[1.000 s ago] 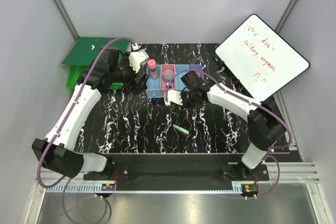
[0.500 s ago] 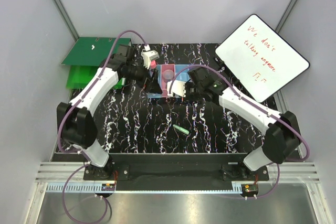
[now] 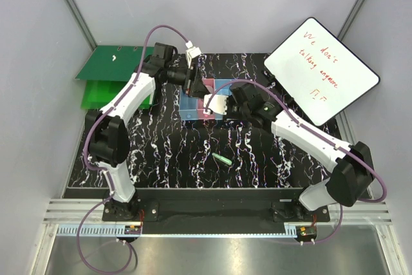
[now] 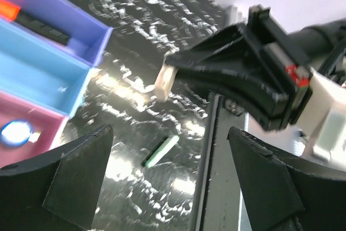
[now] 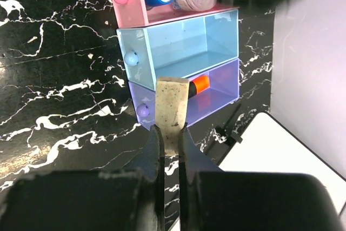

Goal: Sort the stationery into containers
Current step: Place the stationery in the storage box.

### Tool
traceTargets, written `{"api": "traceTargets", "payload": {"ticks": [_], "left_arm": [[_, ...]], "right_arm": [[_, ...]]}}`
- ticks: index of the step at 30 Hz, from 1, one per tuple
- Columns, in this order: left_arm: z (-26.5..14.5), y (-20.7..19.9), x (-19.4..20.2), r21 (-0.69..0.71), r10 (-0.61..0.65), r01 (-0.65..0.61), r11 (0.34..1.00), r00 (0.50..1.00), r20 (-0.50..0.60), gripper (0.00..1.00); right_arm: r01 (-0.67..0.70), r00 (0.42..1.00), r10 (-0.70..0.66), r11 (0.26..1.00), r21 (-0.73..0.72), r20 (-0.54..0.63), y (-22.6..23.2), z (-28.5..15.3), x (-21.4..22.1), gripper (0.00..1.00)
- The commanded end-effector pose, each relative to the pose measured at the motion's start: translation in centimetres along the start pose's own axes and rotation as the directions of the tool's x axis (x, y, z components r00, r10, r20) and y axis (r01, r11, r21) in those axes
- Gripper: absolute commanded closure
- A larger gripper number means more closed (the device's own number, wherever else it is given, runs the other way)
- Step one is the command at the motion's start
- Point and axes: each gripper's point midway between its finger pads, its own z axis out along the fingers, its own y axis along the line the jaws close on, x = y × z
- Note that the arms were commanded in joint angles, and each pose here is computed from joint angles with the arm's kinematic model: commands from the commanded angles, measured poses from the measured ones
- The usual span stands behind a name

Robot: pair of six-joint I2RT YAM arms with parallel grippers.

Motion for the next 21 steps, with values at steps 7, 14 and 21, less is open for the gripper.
{"api": "traceTargets", "payload": {"ticks": [7,14,21], "left_arm": [[3.6,-1.9,-1.7,0.176,0.044,-0.046,0.983,0.999,0.020,0.08],[4.6,-2.0,-1.5,0.194,0.034,-0.038,0.980,0.999,0.025,0.09],[5.5,-2.3,-2.1,0.218,0.034,-0.043,0.975,0.998,0.045,0.19]], "right_arm": [[-0.028,0.998,0.016,0.983,0.180,0.067,-4.4,-4.0,-3.3,0.99],[-0.027,0.997,0.014,0.980,0.197,0.070,-4.8,-4.4,-3.4,0.99],[-0.027,0.997,0.010,0.975,0.220,0.079,-5.5,-4.5,-3.8,0.98]]}}
